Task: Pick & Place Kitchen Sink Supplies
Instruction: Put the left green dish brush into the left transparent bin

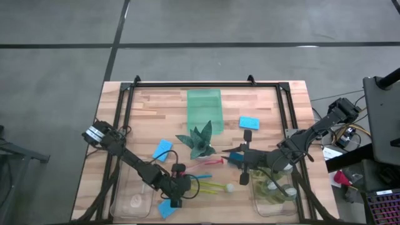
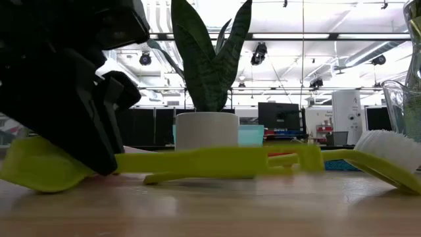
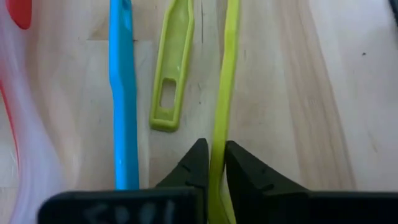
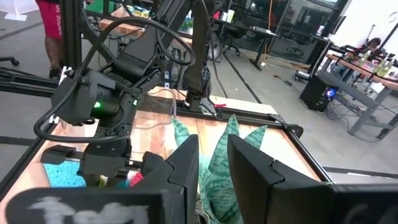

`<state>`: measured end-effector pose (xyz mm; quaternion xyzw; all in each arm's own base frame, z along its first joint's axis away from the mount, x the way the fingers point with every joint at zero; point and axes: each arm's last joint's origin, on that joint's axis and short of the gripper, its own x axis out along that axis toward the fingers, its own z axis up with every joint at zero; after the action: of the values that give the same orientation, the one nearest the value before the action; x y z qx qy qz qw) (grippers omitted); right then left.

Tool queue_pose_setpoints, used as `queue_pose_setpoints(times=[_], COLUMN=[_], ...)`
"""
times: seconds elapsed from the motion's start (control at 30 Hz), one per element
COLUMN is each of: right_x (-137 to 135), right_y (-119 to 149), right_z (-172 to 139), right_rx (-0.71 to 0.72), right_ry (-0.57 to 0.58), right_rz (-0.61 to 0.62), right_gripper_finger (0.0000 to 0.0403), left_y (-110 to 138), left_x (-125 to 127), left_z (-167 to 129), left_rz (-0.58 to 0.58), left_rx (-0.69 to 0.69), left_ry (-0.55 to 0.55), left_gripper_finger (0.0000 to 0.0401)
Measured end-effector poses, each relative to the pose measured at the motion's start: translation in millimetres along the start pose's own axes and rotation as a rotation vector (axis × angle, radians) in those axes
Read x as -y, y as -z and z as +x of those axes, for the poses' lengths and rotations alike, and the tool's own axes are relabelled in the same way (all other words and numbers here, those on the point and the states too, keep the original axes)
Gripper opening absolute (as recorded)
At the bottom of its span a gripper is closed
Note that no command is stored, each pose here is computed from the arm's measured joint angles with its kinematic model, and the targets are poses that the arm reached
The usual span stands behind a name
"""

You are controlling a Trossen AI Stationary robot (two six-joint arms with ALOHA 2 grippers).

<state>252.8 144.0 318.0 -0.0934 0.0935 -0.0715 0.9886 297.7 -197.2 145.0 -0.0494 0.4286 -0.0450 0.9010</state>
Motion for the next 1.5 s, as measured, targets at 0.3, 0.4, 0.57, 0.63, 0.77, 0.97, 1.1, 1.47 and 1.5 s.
queue_pose_setpoints(times=[0.3,0.4,0.57,0.63,0.77,0.97,1.1,1.47,1.5], right_x=[0,0,0,0,0,0,0,0,0], right_y=[0,0,0,0,0,0,0,0,0], right_z=[0,0,0,0,0,0,0,0,0], right_rx=[-0.001,-0.001,-0.001,-0.001,-0.001,-0.002,-0.002,-0.002,-0.002], right_ry=[0.000,0.000,0.000,0.000,0.000,0.000,0.000,0.000,0.000], right_rz=[-0.001,-0.004,-0.008,-0.009,-0.011,-0.013,-0.013,-0.037,-0.039], right_gripper_finger=[0.0093,0.0090,0.0079,0.0076,0.0072,0.0082,0.0088,0.0082,0.0079], left_y=[-14,-23,-38,-42,-46,-36,-20,27,30], left_x=[3,4,6,7,11,15,13,5,4], left_z=[-17,-31,-61,-73,-96,-133,-159,-212,-215], left_rz=[-0.017,-0.027,-0.076,-0.105,-0.189,-0.298,-0.395,-0.689,-0.719], left_rx=[0.050,0.084,0.149,0.169,0.184,0.106,-0.018,-0.133,-0.134], left_ry=[0.039,0.067,0.145,0.180,0.271,0.334,0.319,0.099,0.075], left_gripper_finger=[0.0031,0.0027,0.0012,0.0013,0.0022,0.0013,0.0017,0.0017,0.0017])
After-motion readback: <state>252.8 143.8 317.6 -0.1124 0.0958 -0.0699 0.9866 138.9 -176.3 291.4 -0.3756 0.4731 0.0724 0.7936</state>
